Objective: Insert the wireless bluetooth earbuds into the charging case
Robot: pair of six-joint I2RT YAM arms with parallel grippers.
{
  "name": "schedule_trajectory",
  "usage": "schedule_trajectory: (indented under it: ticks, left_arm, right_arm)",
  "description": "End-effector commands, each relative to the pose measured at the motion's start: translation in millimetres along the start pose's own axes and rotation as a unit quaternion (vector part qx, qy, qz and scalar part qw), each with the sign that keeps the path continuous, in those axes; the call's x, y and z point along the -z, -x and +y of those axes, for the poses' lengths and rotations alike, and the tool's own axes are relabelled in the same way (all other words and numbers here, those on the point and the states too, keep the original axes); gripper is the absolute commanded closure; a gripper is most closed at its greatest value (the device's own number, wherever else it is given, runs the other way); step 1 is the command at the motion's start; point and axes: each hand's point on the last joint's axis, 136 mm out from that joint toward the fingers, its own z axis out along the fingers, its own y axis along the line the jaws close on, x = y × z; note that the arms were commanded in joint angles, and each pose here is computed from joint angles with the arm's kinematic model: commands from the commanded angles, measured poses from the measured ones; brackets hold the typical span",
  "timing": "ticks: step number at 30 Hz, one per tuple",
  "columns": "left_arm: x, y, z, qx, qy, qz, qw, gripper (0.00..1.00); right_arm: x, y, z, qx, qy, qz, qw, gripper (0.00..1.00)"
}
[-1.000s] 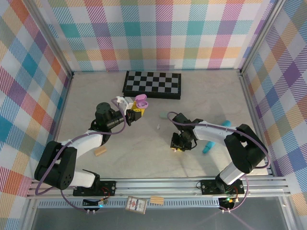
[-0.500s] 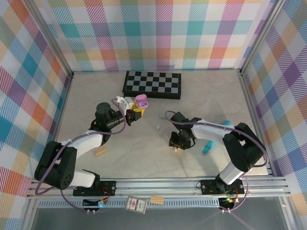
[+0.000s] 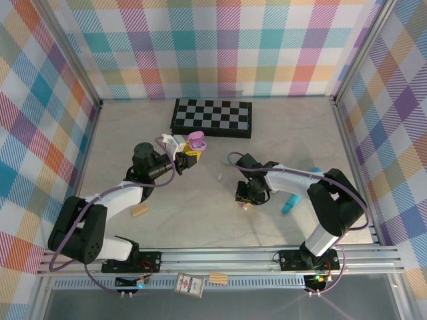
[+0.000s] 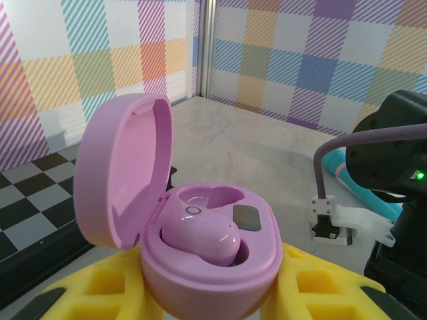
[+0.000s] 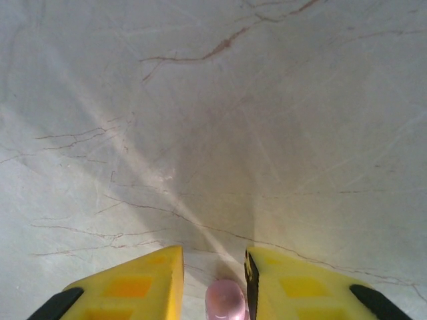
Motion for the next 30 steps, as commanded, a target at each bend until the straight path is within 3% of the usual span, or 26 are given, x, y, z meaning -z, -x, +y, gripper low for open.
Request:
schedule_trajectory:
  ticks: [1,24,30]
  left_arm:
    - [-2.1,18.2,0.8,-0.021,-0.008,-0.025,0.999,0.71]
    - [-2.3,19.6,0.7,-0.023,-0.009,-0.026,0.999,0.71]
    - [-2.1,18.6,-0.2,-0.024,-0.011,-0.025,0.999,0.71]
  right_arm:
    - [0.9,-3.0,1.1,0.015,-0.004,0.016,1.0,0.69]
    - [-4.9,-13.6,-3.4,0.022,-0.012,0.048,0.999,0.77]
    - [9.3,-3.3,3.9,0.036,0.002,0.012,0.999,0.8]
